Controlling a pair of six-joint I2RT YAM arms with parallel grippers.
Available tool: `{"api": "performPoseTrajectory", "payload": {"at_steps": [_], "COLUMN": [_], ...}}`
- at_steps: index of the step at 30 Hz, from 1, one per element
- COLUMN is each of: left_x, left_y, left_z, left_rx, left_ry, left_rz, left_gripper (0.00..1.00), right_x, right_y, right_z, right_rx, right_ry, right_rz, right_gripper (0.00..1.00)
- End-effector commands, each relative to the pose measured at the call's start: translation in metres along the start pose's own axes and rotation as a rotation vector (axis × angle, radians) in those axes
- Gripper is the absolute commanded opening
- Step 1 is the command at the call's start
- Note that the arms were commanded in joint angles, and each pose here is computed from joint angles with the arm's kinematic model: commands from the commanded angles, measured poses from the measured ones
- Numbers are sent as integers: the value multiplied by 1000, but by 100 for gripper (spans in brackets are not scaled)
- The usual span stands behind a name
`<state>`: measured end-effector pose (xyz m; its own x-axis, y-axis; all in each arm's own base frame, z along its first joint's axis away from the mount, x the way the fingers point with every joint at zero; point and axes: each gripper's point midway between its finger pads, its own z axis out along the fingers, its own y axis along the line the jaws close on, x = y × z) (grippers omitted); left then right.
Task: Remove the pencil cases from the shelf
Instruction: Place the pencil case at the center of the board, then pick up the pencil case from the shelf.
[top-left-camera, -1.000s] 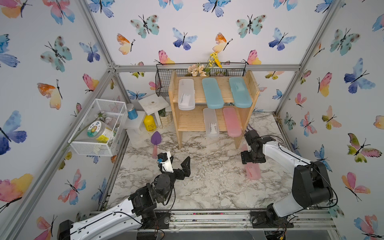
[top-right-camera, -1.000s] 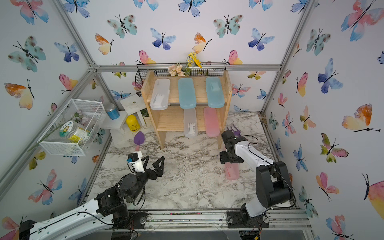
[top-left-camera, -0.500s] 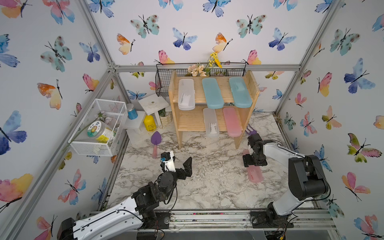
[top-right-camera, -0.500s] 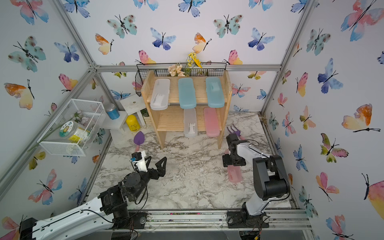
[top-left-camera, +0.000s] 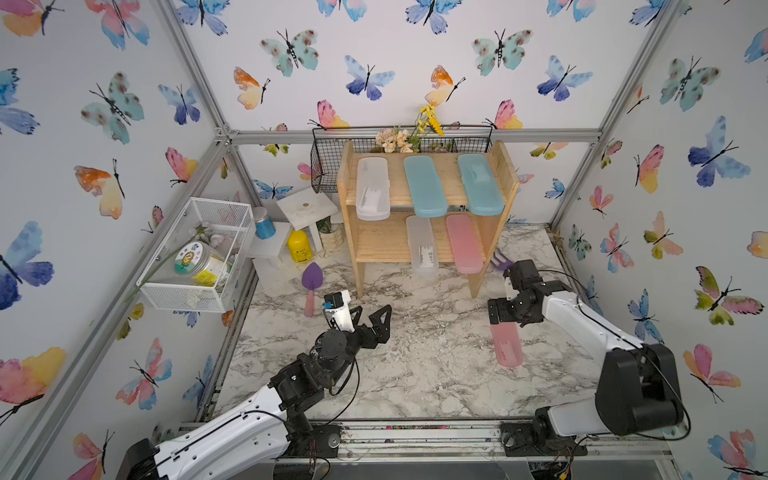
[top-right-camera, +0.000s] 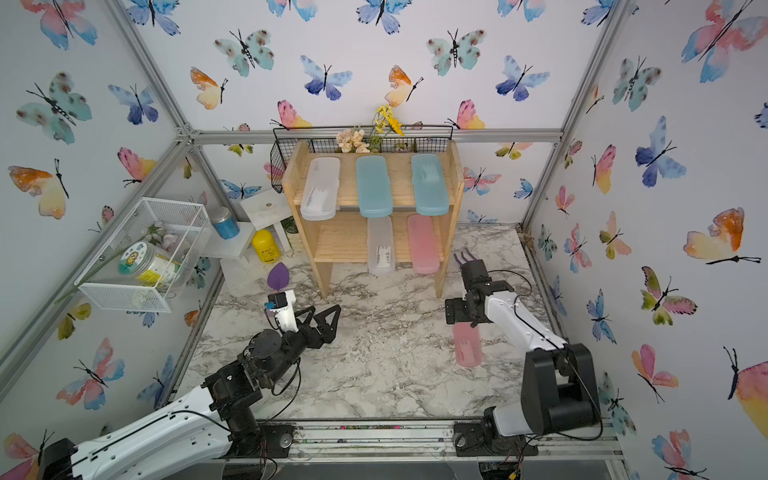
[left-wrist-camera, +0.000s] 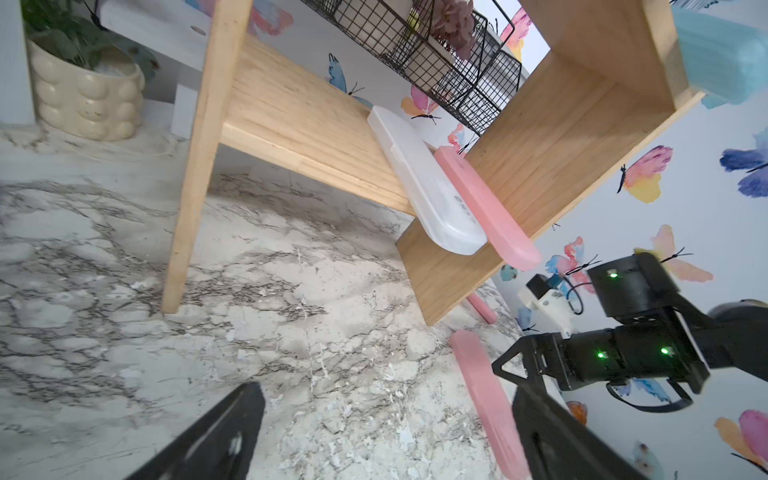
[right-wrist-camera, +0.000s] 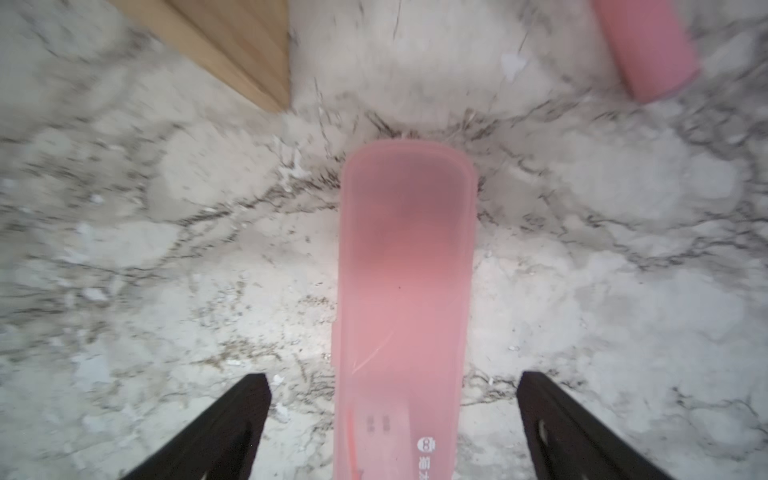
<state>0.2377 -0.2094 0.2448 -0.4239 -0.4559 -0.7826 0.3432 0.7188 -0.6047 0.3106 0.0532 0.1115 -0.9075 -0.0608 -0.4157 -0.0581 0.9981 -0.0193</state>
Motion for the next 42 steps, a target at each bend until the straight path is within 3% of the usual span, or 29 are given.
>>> {"api": "performPoseTrajectory", "payload": {"at_steps": [1,8,14,20,37,42], "left_x": [-8,-7,-17,-13,-6,-5], "left_y": [-51,-79,-67,-59,-35,-27], "left_z": [15,79,110,135,163,165], "left_rx": [205,291,345,354,335,333], "left_ry": [69,235,217,274,298,294], "left_rz": [-142,-299,-418,-439,-511,-533], "left_gripper": [99,99,99,98,58,36], "right_x": [-20,-33,-27,-30,-42,-39], "right_y": [0,-1,15,20,21,20], "right_z": [-40,-93,-87,-86,-102,-105], "right_rx": [-32,-81,-165,-191,-201,-195], "right_ry": [-138,-282,-245,-246,-262,-264], "right_rz": [61,173,166,160,155,146], "right_gripper": [99,99,99,99,99,99]}}
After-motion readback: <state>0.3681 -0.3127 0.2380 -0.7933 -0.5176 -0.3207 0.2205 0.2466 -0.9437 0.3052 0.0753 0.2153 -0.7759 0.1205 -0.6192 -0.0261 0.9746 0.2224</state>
